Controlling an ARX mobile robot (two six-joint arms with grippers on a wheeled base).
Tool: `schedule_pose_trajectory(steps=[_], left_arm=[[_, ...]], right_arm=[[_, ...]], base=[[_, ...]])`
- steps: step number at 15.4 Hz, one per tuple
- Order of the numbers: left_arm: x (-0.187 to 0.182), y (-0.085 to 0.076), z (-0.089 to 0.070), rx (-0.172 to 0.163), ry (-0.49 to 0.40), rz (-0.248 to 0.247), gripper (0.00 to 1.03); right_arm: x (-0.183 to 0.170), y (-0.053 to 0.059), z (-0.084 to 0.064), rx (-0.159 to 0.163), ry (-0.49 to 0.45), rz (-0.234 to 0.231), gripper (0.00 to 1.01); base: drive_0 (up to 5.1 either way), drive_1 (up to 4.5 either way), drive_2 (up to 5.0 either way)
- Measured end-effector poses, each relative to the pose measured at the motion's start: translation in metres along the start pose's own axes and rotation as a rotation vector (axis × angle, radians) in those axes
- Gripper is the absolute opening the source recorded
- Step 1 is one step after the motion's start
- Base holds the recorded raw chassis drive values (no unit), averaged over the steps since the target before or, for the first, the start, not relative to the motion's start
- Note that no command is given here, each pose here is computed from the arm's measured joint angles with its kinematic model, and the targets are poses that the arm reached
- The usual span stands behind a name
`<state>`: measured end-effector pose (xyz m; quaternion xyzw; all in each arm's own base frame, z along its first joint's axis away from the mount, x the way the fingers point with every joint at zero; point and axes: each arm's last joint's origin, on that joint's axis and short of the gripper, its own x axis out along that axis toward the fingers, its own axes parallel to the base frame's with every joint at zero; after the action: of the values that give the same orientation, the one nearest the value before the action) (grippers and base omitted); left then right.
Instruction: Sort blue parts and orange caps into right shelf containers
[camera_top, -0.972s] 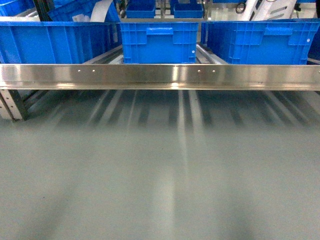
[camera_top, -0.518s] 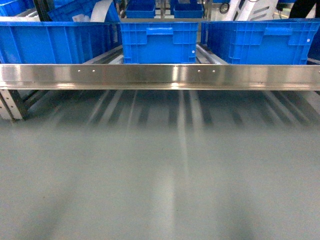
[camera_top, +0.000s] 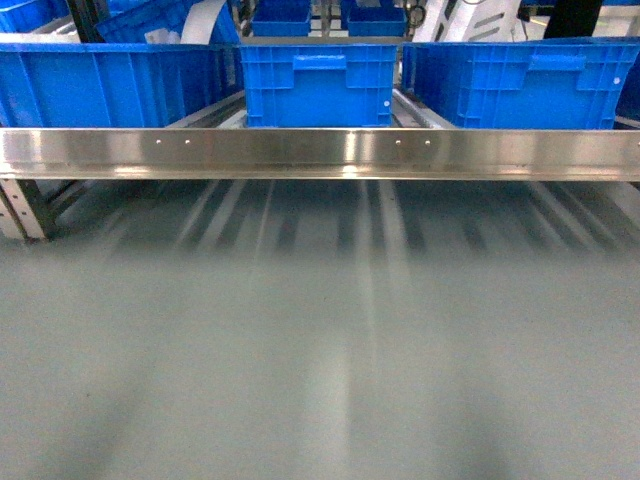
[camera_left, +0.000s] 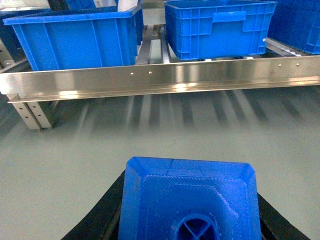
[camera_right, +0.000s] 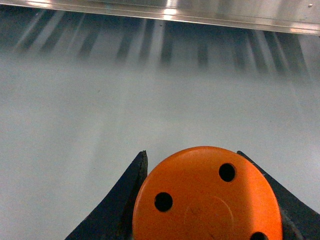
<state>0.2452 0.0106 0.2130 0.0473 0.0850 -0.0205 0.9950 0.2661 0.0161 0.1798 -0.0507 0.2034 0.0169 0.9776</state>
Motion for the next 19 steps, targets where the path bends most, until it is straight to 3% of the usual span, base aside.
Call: schedule_pose_trajectory(steps=[17, 19], left_arm=[[0.0, 0.0, 0.0, 0.0, 0.0, 0.0, 0.44], [-0.0001, 0.0006, 0.0002, 0.0, -0.002, 0.005, 0.44]], right_arm=[[0.0, 0.0, 0.0, 0.0, 0.0, 0.0, 0.43], [-0.0001, 0.0017, 0.0003, -0.002, -0.002, 0.009, 0.43]], base=[[0.0, 0.0, 0.0], [3.5, 1.06, -4.9]])
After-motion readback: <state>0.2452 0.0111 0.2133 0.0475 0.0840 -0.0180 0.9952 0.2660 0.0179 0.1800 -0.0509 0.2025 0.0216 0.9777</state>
